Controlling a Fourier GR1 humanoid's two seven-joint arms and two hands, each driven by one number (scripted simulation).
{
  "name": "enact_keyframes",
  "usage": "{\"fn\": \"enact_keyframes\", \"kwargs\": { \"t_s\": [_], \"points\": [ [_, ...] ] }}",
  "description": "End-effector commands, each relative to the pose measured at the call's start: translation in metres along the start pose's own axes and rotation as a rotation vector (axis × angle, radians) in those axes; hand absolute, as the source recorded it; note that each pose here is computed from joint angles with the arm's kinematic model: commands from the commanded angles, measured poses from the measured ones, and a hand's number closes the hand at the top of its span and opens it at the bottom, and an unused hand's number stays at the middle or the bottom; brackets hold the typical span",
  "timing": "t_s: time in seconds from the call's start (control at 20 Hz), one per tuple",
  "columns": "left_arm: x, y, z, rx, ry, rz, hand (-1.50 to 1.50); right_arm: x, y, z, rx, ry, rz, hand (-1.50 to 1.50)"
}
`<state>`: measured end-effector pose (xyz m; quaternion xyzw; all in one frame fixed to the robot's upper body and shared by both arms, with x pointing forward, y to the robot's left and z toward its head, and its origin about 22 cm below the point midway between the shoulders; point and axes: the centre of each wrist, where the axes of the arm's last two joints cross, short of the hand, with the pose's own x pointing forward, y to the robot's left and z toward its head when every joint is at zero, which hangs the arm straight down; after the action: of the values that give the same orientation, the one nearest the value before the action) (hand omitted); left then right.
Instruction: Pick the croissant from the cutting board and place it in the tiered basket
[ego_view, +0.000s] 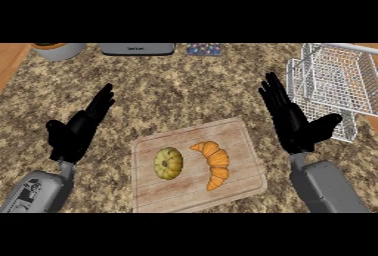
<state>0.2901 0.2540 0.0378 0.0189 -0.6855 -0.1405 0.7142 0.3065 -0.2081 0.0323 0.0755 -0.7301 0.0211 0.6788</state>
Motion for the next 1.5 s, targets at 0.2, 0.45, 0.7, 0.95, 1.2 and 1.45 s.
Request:
{"fn": "enact_keyframes", "kwargs": {
  "t_s": [0.2, 0.45, 0.7, 0.95, 1.2, 1.45],
  "points": [
    [-0.049, 0.047, 0.036, 0.194, 0.232, -0.011, 0.0, -0.077, 0.034, 0.047, 0.168, 0.134, -0.515, 1.5],
    [-0.08, 0.064, 0.077, 0.25, 0.335, 0.01, 0.0, -0.106, 0.037, 0.068, 0.084, -0.136, -0.553, -1.5],
    [-0.081, 0.064, 0.076, 0.246, 0.362, 0.017, 0.0, -0.105, -0.024, 0.086, 0.1, 0.117, 0.235, -1.5],
    [-0.081, 0.074, 0.076, 0.271, 0.359, 0.037, 0.0, -0.068, -0.045, 0.062, 0.198, 0.23, 0.578, -1.5],
    [-0.068, 0.074, 0.075, 0.266, 0.36, 0.014, 0.0, -0.014, -0.028, 0.023, 0.477, 0.364, 0.597, -1.5],
    [-0.08, 0.077, 0.077, 0.273, 0.346, 0.038, 0.0, 0.022, 0.026, -0.008, 0.509, 0.354, 0.596, -1.5]
  ]
}}
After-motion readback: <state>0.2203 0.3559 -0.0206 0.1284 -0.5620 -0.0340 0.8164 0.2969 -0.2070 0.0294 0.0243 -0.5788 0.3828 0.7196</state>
